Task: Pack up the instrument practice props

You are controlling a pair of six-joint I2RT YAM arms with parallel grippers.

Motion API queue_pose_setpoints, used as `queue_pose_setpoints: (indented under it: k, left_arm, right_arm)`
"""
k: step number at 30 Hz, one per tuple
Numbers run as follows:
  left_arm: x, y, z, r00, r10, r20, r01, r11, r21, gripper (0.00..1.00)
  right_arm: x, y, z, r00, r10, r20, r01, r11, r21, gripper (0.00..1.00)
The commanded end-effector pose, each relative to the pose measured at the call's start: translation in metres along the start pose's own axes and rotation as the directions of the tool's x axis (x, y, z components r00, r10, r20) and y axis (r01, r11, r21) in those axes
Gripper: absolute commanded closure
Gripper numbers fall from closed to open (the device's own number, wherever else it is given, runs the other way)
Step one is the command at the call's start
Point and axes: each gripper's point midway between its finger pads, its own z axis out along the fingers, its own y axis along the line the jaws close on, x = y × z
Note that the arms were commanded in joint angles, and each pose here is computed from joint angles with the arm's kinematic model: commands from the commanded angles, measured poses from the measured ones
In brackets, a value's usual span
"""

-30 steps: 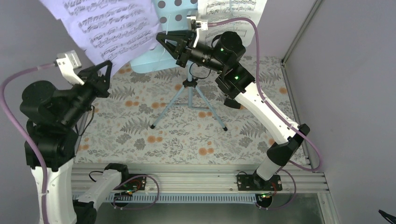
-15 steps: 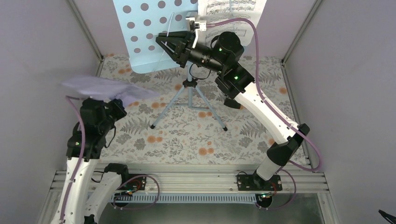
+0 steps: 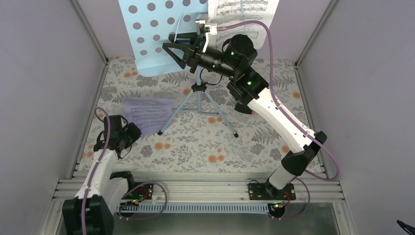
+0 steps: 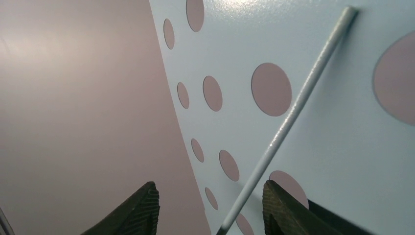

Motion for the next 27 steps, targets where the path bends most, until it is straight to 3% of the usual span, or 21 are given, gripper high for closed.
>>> queue_pose_setpoints:
  k: [1, 11, 20, 23, 25, 27]
  left_arm:
    - [-0.005, -0.004, 0.013, 1.000, 0.011, -0.018, -0.009, 0.995, 0.102, 0.98]
    - [0.005, 0.034, 0.037, 0.995, -0.042, -0.095, 0.047, 0.997, 0.055, 0.98]
    - [0.002, 0.045, 0.043, 0.991, -0.074, -0.109, 0.079, 0.996, 0.047, 0.97]
    - [-0.001, 0.041, 0.042, 0.991, -0.073, -0.111, 0.082, 0.994, 0.076, 0.83]
    - [-0.004, 0.036, 0.040, 0.992, -0.073, -0.108, 0.083, 0.992, 0.098, 0.65]
    - [-0.012, 0.032, 0.036, 0.993, -0.070, -0.090, 0.080, 0.991, 0.106, 0.38]
  right_arm:
    - [-0.012, 0.008, -0.008, 0.999, -0.030, 0.031, 0.030, 1.000, 0.004, 0.47]
    - [-0.016, 0.014, -0.014, 0.998, -0.038, 0.044, 0.038, 0.999, -0.004, 0.21]
    - [-0.022, 0.027, -0.025, 0.997, -0.060, 0.053, 0.062, 0.998, -0.029, 0.10]
    - [-0.024, 0.035, -0.030, 0.996, -0.066, 0.054, 0.069, 0.996, -0.054, 0.04]
    - [-0.027, 0.044, -0.035, 0.996, -0.076, 0.054, 0.080, 0.994, -0.079, 0.01]
    - [-0.026, 0.052, -0.040, 0.996, -0.084, 0.040, 0.088, 0.990, -0.107, 0.00]
